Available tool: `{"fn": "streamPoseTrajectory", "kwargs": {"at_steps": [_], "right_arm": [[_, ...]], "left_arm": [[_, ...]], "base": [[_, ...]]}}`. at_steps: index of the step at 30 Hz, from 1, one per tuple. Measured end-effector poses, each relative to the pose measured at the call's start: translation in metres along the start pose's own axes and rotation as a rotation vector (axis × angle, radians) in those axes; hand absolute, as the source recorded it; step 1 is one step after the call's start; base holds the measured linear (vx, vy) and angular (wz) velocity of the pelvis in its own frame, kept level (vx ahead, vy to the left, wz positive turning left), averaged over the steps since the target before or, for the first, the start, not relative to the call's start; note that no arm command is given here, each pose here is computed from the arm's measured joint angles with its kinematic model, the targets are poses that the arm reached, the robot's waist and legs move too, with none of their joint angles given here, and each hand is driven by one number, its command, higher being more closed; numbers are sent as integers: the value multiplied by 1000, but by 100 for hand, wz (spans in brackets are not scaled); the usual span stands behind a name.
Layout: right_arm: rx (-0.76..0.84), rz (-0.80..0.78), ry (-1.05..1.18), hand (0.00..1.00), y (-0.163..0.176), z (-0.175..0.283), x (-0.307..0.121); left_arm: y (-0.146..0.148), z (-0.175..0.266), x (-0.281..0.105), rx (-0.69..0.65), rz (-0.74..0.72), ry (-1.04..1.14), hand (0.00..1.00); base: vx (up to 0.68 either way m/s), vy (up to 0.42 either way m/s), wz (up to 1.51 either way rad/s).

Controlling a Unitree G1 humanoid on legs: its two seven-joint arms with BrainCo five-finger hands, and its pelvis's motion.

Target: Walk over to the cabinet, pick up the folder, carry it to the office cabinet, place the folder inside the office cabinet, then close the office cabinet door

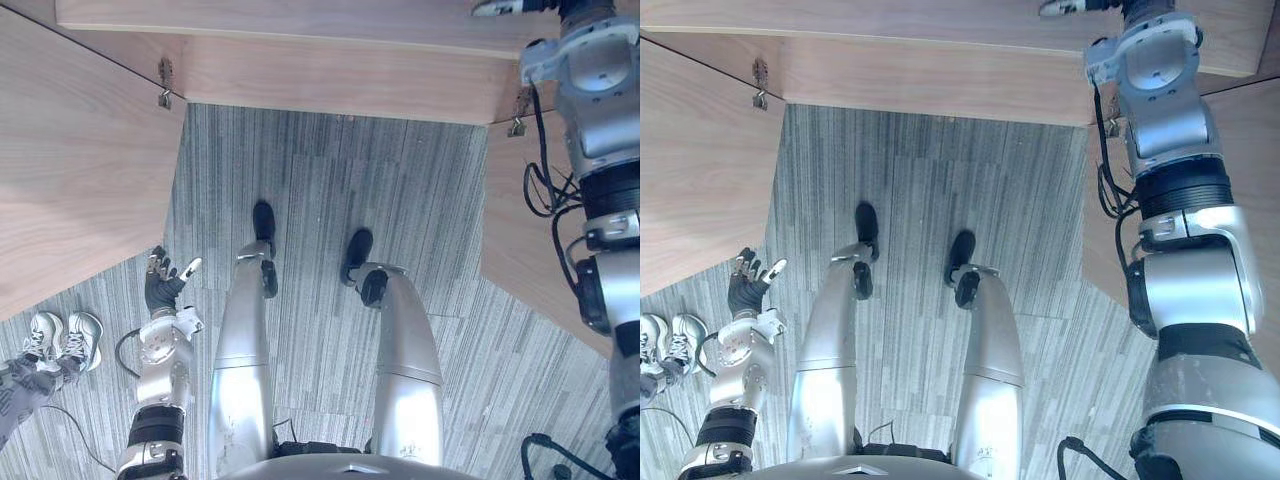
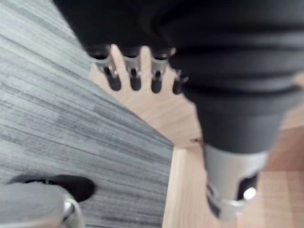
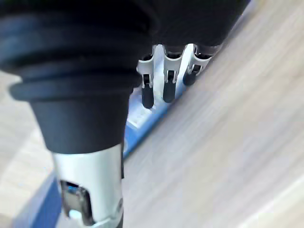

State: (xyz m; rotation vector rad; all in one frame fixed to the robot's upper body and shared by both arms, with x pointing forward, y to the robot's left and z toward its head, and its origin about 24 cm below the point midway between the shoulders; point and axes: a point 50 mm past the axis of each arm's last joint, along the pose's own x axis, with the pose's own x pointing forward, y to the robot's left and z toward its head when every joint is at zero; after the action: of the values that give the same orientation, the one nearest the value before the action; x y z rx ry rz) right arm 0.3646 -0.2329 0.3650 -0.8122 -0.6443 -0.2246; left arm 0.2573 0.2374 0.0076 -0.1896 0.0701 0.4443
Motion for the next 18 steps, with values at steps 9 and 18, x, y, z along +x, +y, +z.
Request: {"fn": "streamPoseTrajectory", "kwargs": {"at_steps": [9,18], "right_arm": [[-137,138,-3,0,26,-16,-25],[42,-106,-100,0,17,-7,-64]], "left_arm": [[10,10,7,29,4,-26,0],[12,10,4,29,35,-32,0]], "base": [[-1,-1,0],[0,0,0]]}}
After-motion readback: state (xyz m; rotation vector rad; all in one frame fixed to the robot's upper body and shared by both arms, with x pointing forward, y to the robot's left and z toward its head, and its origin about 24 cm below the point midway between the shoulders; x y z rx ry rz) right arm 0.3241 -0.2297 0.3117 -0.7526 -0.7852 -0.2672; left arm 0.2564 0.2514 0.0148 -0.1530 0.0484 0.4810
